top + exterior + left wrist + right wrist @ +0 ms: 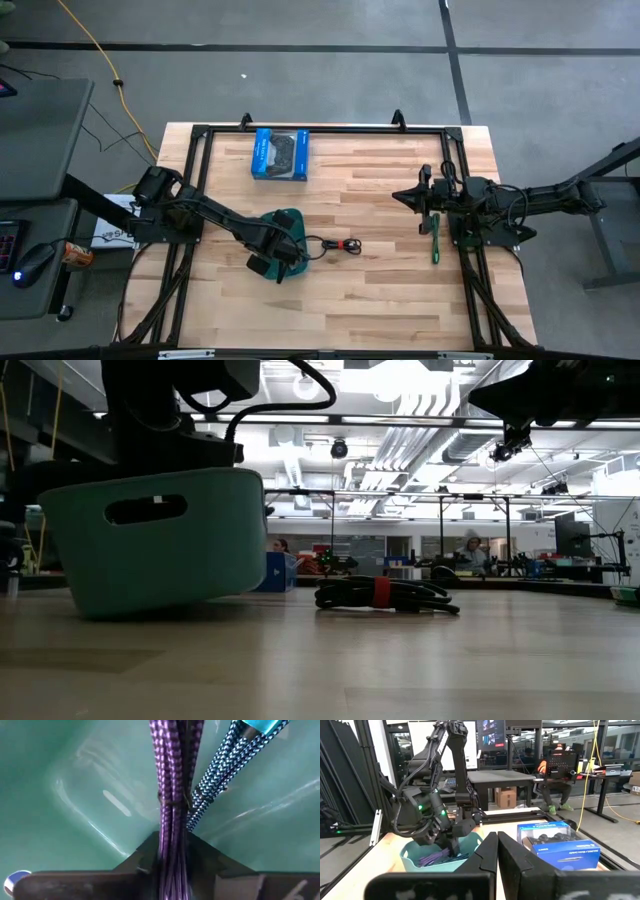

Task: Pick and place USB-C Cables
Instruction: Put the violet charger cable into the green bin

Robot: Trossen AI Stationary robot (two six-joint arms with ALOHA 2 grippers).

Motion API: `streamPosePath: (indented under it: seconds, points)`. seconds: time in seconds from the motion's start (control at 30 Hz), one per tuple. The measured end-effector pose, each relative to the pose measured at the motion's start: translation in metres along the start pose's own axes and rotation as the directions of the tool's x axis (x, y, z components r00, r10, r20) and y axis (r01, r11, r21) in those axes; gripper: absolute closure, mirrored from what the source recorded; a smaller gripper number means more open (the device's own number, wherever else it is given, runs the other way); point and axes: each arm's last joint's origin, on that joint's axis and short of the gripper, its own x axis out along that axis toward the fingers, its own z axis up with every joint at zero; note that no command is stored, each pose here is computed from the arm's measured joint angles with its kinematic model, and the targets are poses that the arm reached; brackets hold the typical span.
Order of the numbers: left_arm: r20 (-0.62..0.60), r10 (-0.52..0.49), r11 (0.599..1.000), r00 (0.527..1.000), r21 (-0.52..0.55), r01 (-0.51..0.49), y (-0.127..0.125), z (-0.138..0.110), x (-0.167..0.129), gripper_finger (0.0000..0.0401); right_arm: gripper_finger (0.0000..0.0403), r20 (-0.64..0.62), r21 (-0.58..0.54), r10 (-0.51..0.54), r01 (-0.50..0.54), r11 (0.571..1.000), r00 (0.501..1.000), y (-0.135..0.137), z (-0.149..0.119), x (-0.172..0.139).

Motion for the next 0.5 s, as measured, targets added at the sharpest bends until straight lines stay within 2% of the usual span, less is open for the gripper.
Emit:
streamPosePath:
  seconds: [0.5]
  points:
    - [-0.007, -0.002, 1.000, 1.000, -0.017, 0.002, -0.0001, -0.0007, 0.0000, 0.0251, 0.0403, 0.000, 0.000, -0.001, 0.001, 1.000, 1.000, 0.0000, 0.0000, 0.0000]
